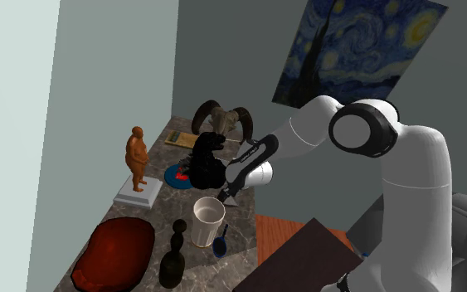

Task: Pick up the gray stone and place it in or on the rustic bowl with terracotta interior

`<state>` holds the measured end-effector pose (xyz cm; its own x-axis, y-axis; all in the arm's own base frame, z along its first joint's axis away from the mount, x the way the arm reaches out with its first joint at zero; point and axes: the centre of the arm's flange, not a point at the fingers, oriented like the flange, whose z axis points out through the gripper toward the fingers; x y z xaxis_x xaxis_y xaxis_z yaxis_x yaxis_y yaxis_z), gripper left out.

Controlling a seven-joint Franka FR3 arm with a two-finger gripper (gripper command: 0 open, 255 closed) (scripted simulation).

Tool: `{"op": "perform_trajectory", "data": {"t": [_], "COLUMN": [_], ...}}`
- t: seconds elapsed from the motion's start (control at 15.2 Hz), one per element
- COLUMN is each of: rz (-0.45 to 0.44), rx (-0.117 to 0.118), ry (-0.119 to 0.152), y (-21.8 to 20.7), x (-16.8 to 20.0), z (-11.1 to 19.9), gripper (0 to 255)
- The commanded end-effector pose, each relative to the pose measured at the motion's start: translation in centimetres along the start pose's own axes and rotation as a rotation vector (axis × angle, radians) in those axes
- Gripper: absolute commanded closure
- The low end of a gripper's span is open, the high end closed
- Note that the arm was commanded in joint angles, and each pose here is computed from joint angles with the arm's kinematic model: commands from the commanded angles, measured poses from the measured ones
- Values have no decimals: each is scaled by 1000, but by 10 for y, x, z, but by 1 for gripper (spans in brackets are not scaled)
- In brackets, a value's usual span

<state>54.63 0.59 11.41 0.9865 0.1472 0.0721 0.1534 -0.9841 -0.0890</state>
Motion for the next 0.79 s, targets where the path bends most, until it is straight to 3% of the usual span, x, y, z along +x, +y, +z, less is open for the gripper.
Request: {"op": "perform_trajectory", "data": {"t": [0.0, 0.07, 0.73], "rz": [0, 0, 0], "rx": [0, 0, 0], "ry": [0, 0, 0], "y": [0, 0, 0], "x": [0, 0, 0], "z": [0, 0, -5], "gripper": [0, 255, 255]}}
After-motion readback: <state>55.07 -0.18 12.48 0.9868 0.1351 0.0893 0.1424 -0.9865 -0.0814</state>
